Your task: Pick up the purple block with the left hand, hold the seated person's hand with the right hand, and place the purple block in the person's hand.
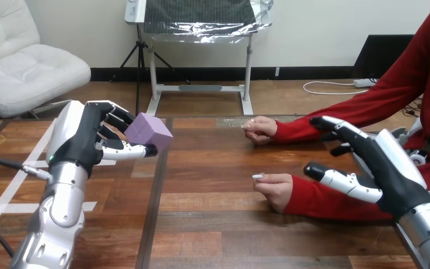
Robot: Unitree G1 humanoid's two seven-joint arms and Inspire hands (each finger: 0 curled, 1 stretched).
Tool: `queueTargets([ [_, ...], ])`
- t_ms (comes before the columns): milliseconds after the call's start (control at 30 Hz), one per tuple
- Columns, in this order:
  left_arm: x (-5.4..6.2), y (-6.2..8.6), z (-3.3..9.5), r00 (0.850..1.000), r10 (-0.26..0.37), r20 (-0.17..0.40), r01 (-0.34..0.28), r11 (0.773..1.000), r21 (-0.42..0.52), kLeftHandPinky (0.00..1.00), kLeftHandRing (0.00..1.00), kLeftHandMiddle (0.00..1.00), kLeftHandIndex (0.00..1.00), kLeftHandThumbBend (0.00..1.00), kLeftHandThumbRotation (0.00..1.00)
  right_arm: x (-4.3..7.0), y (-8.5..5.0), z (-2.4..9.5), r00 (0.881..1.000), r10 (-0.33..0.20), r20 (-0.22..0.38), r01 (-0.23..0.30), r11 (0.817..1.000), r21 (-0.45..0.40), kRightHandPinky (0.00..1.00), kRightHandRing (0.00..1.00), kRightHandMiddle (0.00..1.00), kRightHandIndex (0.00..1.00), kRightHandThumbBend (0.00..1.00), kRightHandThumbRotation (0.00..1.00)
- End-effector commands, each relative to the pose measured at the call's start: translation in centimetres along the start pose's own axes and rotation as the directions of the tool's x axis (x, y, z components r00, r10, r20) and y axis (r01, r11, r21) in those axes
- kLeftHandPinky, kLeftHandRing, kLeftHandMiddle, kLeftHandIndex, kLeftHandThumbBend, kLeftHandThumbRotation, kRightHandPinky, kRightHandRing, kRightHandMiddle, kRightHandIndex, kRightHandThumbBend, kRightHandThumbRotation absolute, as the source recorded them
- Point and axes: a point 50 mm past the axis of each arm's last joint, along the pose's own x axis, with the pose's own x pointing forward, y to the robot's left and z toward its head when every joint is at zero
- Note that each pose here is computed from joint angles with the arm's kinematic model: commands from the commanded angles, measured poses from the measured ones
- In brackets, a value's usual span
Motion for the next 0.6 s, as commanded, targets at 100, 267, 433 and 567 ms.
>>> queueTargets([
  [100, 0.80, 1.19, 2.20, 0.994, 0.060, 0.088, -0.056, 0.997, -0.052, 0.28, 0.36, 0.42, 0.47, 0.69, 0.00, 2.23, -1.89, 1.49, 0.997, 0.006, 0.071, 0.001, 0.996, -0.087, 0.73, 0.85, 0.88, 0.87, 0.93, 0.83],
  [267, 0.81, 1.05, 2.29, 0.993, 0.074, 0.095, -0.068, 0.995, -0.071, 0.27, 0.34, 0.41, 0.47, 0.69, 0.00, 2.31, -2.05, 1.22, 0.998, 0.023, 0.062, -0.015, 0.993, -0.116, 0.73, 0.85, 0.88, 0.87, 0.93, 0.83],
  [433, 0.84, 0.92, 2.36, 0.990, 0.097, 0.099, -0.088, 0.992, -0.087, 0.26, 0.33, 0.40, 0.46, 0.69, 0.00, 2.34, -2.21, 1.00, 0.998, 0.033, 0.055, -0.026, 0.992, -0.127, 0.73, 0.85, 0.88, 0.87, 0.95, 0.83],
  [567, 1.01, 0.70, 2.33, 0.987, 0.125, 0.102, -0.115, 0.988, -0.105, 0.26, 0.33, 0.40, 0.46, 0.69, 0.00, 2.38, -2.45, 0.80, 0.998, 0.051, 0.040, -0.046, 0.990, -0.136, 0.73, 0.86, 0.88, 0.87, 0.96, 0.83],
])
